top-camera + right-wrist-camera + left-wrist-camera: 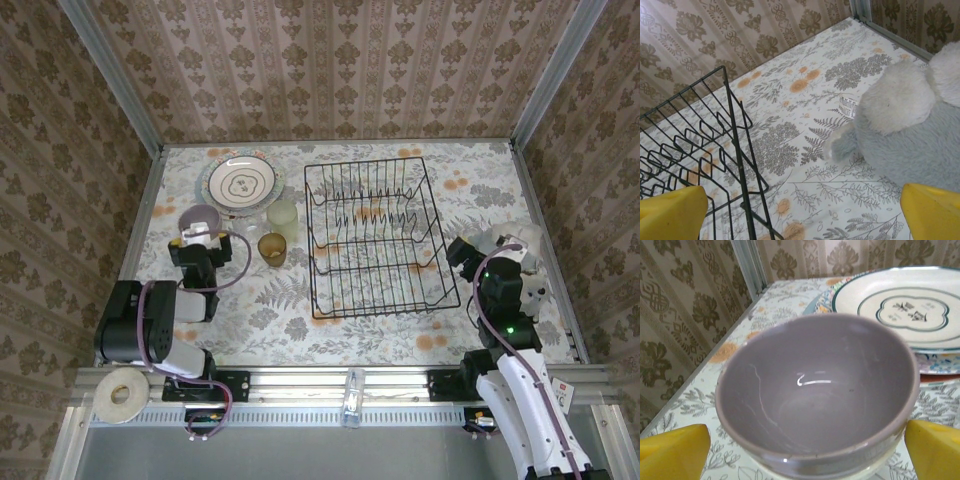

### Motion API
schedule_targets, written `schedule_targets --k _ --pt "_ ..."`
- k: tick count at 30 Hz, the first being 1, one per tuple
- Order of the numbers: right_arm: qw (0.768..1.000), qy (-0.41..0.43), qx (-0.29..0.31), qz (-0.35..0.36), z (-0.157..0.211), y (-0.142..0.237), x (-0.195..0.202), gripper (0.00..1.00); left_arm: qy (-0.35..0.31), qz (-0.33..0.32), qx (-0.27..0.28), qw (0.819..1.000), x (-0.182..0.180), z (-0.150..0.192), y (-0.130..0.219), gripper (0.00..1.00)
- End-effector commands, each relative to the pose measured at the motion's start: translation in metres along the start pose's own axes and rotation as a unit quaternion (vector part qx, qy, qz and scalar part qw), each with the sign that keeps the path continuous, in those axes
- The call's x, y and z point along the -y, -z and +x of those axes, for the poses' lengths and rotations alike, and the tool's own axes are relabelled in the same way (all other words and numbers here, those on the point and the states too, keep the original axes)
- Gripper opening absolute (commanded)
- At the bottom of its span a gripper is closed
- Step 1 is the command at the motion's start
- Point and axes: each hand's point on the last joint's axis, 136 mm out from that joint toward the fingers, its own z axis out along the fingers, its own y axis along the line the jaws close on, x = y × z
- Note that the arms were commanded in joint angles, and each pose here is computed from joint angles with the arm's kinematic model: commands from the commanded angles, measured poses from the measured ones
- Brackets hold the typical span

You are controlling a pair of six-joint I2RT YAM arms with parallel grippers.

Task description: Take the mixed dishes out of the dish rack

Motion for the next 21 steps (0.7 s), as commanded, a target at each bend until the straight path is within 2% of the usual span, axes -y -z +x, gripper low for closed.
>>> schedule_targets --k 1,16,21 --pt "0.999 0.006 0.037 0.010 -0.006 -0.005 0.006 1.00 -0.003 0.015 0.045 0.999 0.003 -0.019 0.001 1.00" --pt "0.995 0.042 0.075 0.054 -0.007 -0.019 0.021 1.00 -0.014 0.023 0.046 0.999 0.010 -0.011 -0.003 1.00" --pt "0.995 0.057 0.056 0.066 0.005 -0.033 0.027 1.00 -0.022 0.023 0.046 0.998 0.013 -0.012 -0.004 1.00"
